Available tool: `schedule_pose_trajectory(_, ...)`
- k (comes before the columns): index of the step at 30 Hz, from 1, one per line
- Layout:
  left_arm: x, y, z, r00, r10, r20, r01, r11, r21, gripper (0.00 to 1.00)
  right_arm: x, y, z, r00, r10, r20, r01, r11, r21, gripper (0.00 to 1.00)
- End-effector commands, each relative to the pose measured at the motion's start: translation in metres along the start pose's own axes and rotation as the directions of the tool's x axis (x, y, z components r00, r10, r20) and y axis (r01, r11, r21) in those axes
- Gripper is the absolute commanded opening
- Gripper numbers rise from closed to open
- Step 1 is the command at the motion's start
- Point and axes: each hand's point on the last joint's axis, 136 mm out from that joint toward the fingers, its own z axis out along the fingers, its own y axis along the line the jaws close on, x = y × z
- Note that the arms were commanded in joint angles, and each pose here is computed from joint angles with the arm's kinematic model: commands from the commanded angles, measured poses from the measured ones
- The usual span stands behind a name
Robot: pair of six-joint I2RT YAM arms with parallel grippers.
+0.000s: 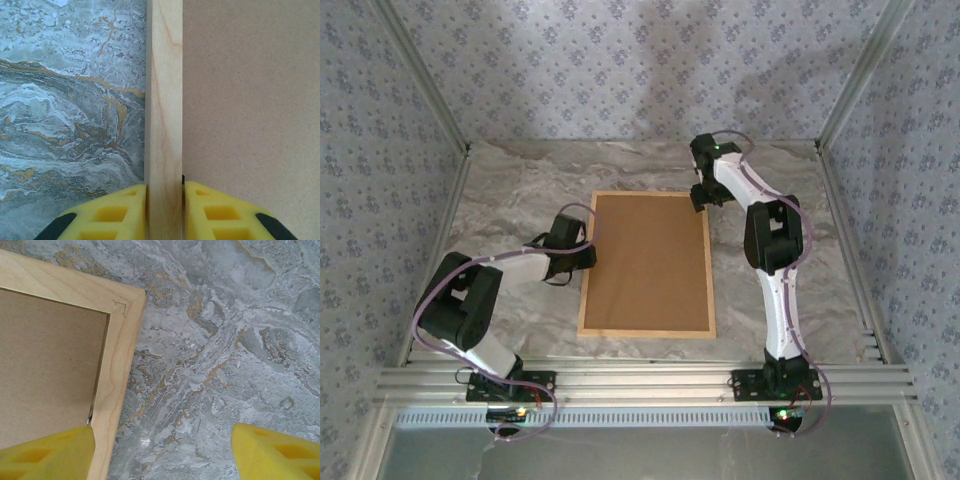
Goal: Put the photo into the frame
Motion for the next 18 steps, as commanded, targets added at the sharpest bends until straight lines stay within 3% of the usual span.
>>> schedule_pose_trajectory(1,0.048,0.021,0.012,0.987,0.012,-0.161,-0.022,0.998,-0.057,0.24,0.009,0.001,0.011,0.999,0.003,-0.047,-0.002,1.000,0.010,0.73)
schedule_pose_trajectory(18,0.048,0.021,0.012,0.987,0.012,-0.160,-0.021,0.998,-0.056,0.24,0.023,0.019,0.045,0.993,-0.006,-0.117,0.002,0.999,-0.040,0.71)
